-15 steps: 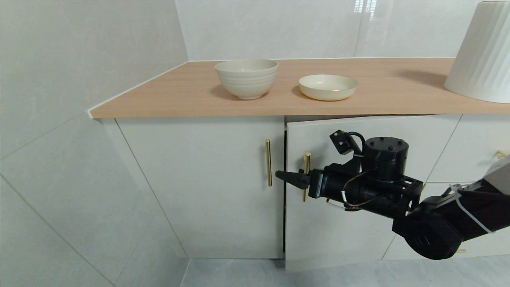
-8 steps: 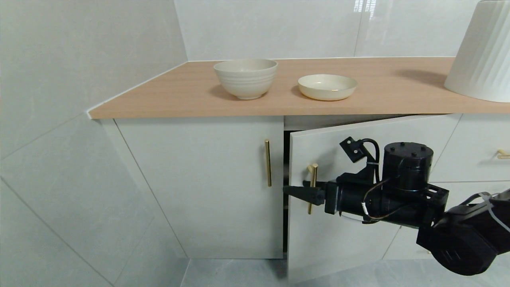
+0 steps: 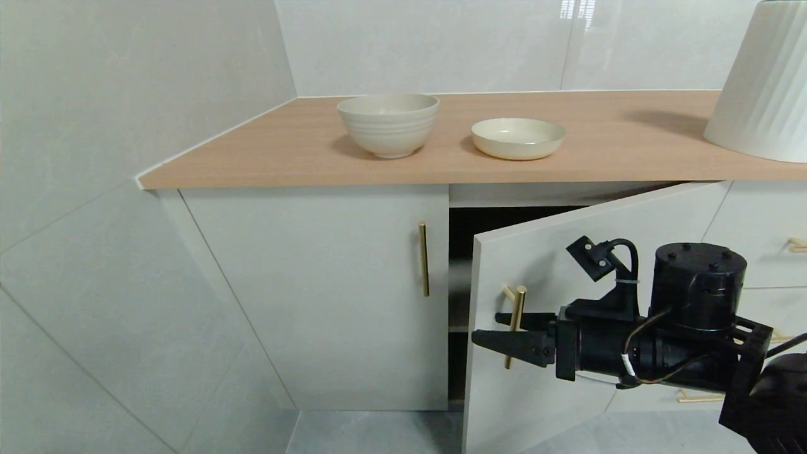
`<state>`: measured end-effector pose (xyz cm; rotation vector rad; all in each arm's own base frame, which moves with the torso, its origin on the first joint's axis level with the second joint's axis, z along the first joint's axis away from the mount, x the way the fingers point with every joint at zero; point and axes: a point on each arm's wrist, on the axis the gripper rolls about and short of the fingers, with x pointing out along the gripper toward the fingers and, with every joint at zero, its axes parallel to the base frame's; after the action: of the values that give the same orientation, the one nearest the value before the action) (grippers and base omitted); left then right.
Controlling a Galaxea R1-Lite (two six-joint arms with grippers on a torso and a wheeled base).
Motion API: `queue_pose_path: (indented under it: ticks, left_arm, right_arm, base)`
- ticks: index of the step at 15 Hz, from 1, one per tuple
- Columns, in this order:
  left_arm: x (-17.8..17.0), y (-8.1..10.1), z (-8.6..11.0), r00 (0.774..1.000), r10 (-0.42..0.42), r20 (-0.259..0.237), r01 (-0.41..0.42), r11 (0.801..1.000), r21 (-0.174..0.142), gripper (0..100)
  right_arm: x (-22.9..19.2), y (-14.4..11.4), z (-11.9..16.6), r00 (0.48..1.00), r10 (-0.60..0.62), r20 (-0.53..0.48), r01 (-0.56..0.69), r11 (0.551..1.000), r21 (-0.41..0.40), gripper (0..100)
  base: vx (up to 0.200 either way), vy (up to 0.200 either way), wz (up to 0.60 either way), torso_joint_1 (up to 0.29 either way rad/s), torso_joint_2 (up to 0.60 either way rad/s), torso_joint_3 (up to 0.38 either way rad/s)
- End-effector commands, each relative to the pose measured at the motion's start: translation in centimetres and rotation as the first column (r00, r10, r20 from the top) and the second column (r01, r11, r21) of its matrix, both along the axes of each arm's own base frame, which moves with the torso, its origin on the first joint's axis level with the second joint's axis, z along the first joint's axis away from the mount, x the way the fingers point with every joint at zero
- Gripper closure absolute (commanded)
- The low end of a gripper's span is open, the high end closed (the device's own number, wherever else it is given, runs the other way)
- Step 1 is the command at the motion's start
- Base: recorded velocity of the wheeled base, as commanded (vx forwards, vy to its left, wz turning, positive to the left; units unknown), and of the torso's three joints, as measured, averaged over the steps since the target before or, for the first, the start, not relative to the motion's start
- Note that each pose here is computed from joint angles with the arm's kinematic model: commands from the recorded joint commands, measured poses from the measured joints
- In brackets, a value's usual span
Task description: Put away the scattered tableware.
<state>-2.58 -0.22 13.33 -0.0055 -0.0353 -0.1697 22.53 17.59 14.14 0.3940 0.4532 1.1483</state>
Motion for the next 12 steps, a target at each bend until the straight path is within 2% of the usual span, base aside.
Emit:
queue_pose_path:
  ticks: [1,2,3,4,7,8,10,12]
  left_arm:
    - [4.7,-0.5,5.2,0.966,-0.168,-0.195,0.163,0.986,-0.044,0]
    - [7.0,-0.8,5.9,0.943,-0.208,-0.26,0.199,0.978,-0.063,0]
    - [8.8,-0.9,6.2,0.932,-0.22,-0.288,0.206,0.975,-0.078,0]
    - [10.4,-1.0,6.3,0.925,-0.227,-0.306,0.211,0.974,-0.084,100]
    - [14.4,-2.0,6.3,0.894,-0.292,-0.339,0.278,0.956,-0.09,100]
    - [15.9,-2.6,6.1,0.871,-0.314,-0.378,0.301,0.949,-0.096,100]
    - [18.2,-4.4,6.3,0.821,-0.386,-0.42,0.378,0.92,-0.107,100]
    - [21.4,-6.4,6.2,0.789,-0.434,-0.435,0.431,0.895,-0.111,100]
  right_arm:
    - [-0.3,-0.2,0.4,1.0,-0.001,0.017,0.001,1.0,0.013,0]
    - [-0.4,-0.2,0.4,1.0,-0.001,0.021,0.001,1.0,0.014,0]
    - [-0.4,-0.3,0.4,1.0,-0.004,0.024,0.004,1.0,0.015,0]
    - [-0.4,-0.5,0.7,0.999,-0.012,0.031,0.012,1.0,0.021,0]
    - [-0.1,-1.0,0.9,0.999,-0.032,0.039,0.031,0.999,0.025,0]
    - [-0.1,-1.0,0.9,0.999,-0.034,0.039,0.033,0.999,0.025,0]
    - [0.0,-1.1,0.9,0.999,-0.035,0.036,0.034,0.999,0.024,0]
    - [-0.1,-1.1,0.8,0.999,-0.032,0.035,0.031,0.999,0.024,0]
  base:
    - [0.0,0.0,0.0,0.0,0.0,0.0]
    - [0.0,0.0,0.0,0.0,0.0,0.0]
    - [0.0,0.0,0.0,0.0,0.0,0.0]
    - [0.0,0.0,0.0,0.0,0.0,0.0]
    - [0.0,0.0,0.0,0.0,0.0,0.0]
    - [0.0,0.0,0.0,0.0,0.0,0.0]
    - [0.0,0.0,0.0,0.0,0.0,0.0]
    - [0.0,0.0,0.0,0.0,0.0,0.0]
